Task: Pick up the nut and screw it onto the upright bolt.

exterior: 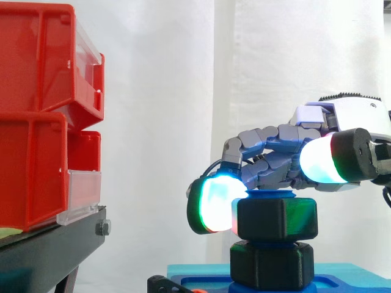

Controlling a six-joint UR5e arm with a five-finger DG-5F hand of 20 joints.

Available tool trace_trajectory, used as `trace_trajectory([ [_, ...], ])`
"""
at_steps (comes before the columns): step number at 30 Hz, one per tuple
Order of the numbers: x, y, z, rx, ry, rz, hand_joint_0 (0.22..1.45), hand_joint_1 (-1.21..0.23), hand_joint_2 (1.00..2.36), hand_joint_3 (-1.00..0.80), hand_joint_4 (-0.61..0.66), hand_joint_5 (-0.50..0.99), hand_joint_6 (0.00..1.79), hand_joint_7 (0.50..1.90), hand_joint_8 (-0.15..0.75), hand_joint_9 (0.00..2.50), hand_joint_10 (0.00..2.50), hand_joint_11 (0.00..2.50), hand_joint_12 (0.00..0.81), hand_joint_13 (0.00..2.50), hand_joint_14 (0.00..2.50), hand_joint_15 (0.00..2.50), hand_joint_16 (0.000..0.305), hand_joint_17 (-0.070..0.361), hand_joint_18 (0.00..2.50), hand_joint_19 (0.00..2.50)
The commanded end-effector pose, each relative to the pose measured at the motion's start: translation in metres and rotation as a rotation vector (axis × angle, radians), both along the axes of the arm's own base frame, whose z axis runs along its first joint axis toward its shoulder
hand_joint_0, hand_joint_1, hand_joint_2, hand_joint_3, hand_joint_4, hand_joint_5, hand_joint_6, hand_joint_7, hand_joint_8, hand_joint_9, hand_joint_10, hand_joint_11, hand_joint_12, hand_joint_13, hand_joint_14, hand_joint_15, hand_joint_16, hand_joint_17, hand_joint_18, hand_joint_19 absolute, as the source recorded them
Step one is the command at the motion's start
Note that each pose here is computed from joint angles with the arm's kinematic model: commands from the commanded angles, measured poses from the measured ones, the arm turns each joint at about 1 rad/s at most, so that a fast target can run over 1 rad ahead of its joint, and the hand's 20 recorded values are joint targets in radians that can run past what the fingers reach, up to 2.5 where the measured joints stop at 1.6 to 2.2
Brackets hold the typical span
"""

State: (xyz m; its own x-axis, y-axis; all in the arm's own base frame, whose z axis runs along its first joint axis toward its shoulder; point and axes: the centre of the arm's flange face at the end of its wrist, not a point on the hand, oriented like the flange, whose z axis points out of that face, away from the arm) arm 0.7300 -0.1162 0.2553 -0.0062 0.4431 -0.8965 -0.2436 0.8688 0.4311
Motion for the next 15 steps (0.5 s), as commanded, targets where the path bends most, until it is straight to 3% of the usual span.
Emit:
trace_trajectory([
  [1, -0.002, -0.008, 0.000, -0.002, 0.000, 0.007, 0.42, -0.31, 1.00, -0.50, 0.24, -0.08, 0.50, 1.20, 0.284, 0.52, 0.00, 0.00, 0.314, 0.28, 0.00, 0.00, 0.034, 0.078, 0.00, 0.00],
  [9, -0.008, -0.028, 0.000, -0.007, 0.000, 0.021, 0.43, -0.31, 1.00, -0.50, 0.24, -0.05, 0.50, 1.26, 0.288, 0.58, 0.00, 0.00, 0.307, 0.33, 0.00, 0.00, 0.033, 0.074, 0.00, 0.00],
  [15, -0.010, -0.036, 0.000, -0.009, 0.002, 0.021, 0.44, -0.32, 1.00, -0.50, 0.23, -0.03, 0.50, 1.30, 0.289, 0.65, 0.00, 0.00, 0.298, 0.38, 0.00, 0.00, 0.031, 0.070, 0.00, 0.00],
])
